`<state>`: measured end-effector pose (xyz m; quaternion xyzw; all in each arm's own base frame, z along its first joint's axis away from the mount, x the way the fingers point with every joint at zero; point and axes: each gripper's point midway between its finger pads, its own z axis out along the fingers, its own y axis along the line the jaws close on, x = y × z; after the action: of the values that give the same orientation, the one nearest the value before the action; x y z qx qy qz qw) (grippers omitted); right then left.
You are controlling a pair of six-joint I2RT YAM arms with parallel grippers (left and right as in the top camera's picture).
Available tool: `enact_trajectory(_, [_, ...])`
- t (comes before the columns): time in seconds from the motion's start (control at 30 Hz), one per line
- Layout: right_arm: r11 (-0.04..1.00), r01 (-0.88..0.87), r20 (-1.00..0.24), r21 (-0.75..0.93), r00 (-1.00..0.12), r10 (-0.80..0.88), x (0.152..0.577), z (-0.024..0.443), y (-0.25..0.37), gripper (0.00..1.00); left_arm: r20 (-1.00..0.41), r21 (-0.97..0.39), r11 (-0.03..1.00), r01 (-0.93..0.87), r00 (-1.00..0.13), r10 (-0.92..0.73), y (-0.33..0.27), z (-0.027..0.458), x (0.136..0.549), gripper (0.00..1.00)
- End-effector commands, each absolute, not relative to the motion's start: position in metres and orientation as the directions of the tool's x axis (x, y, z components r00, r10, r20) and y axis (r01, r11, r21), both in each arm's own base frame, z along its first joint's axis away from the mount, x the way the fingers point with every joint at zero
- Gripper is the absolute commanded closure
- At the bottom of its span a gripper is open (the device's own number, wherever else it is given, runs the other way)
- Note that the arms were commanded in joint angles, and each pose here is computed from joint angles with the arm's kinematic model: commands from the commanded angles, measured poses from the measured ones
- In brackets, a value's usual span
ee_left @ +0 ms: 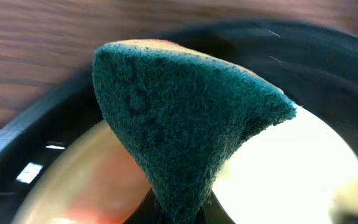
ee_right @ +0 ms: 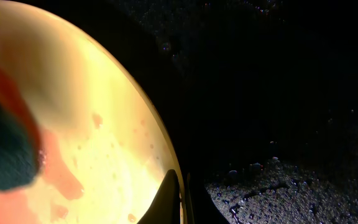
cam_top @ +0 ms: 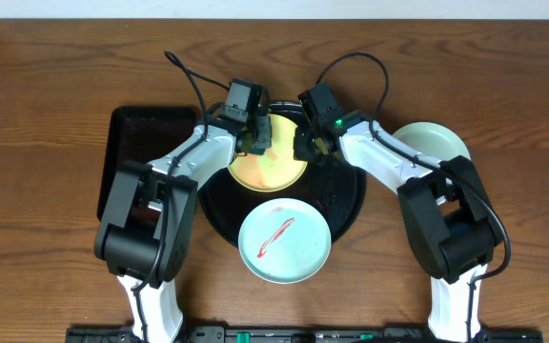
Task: Clean dirty plates on tray and stack at the side
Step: 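Scrub the yellow plate with sponge while right gripper holds its rim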
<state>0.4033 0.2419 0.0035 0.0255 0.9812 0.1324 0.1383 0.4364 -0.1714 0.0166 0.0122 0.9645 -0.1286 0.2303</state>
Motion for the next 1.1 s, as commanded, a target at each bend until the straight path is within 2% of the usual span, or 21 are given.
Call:
enact_trajectory(0.0, [0.994,0.059,-0.244,0.093,-0.966,0.081,0.389,-0.034,0.209,0.99,-0.381,-0.390,0.902,0.183,-0.924,0.023,-0.208,0.015,0.414,0.92])
enact_trajectory(0.1, [0.994,0.059,-0.248,0.095,-0.965,0.081,0.390,-0.035,0.209,0.99,-0.425,-0.366,0.913,0.181,-0.905,0.010,-0.204,0.018,0.425,0.93])
enact_trajectory(0.23, [0.994,0.058,-0.248,0.095,-0.966,0.080,0.389,-0.035,0.209,0.99,-0.527,-0.149,0.987,0.066,-0.850,-0.023,-0.162,0.018,0.451,0.92])
enact_trajectory(0.33, [0.994,0.058,-0.248,0.094,-0.966,0.080,0.389,-0.035,0.209,0.99,-0.583,0.005,0.999,-0.038,-0.812,-0.028,-0.130,0.022,0.462,0.92])
enact_trajectory(0.43, [0.994,0.058,-0.249,0.095,-0.965,0.080,0.389,-0.035,0.209,0.99,-0.577,0.091,0.992,-0.085,-0.817,-0.017,-0.112,0.021,0.457,0.92])
enact_trajectory(0.5, [0.994,0.058,-0.249,0.095,-0.965,0.080,0.389,-0.035,0.209,0.99,-0.496,0.100,0.993,-0.060,-0.868,-0.003,-0.111,0.009,0.438,0.92])
enact_trajectory(0.6, [0.994,0.058,-0.249,0.095,-0.965,0.080,0.390,-0.035,0.209,0.99,-0.348,0.015,1.000,0.009,-0.937,0.014,-0.127,-0.007,0.405,0.93])
enact_trajectory(0.8, [0.994,0.058,-0.249,0.095,-0.965,0.080,0.389,-0.035,0.210,0.99,-0.085,-0.321,0.944,0.073,-0.995,0.048,-0.181,-0.011,0.347,0.93])
enact_trajectory(0.93, [0.994,0.058,-0.249,0.095,-0.965,0.080,0.390,-0.035,0.209,0.99,-0.082,-0.495,0.855,0.152,-0.988,0.128,-0.212,0.003,0.338,0.93])
enact_trajectory(1.07, [0.994,0.058,-0.249,0.095,-0.965,0.080,0.389,-0.035,0.209,0.99,-0.156,-0.494,0.849,0.185,-0.980,0.123,-0.216,0.006,0.355,0.93])
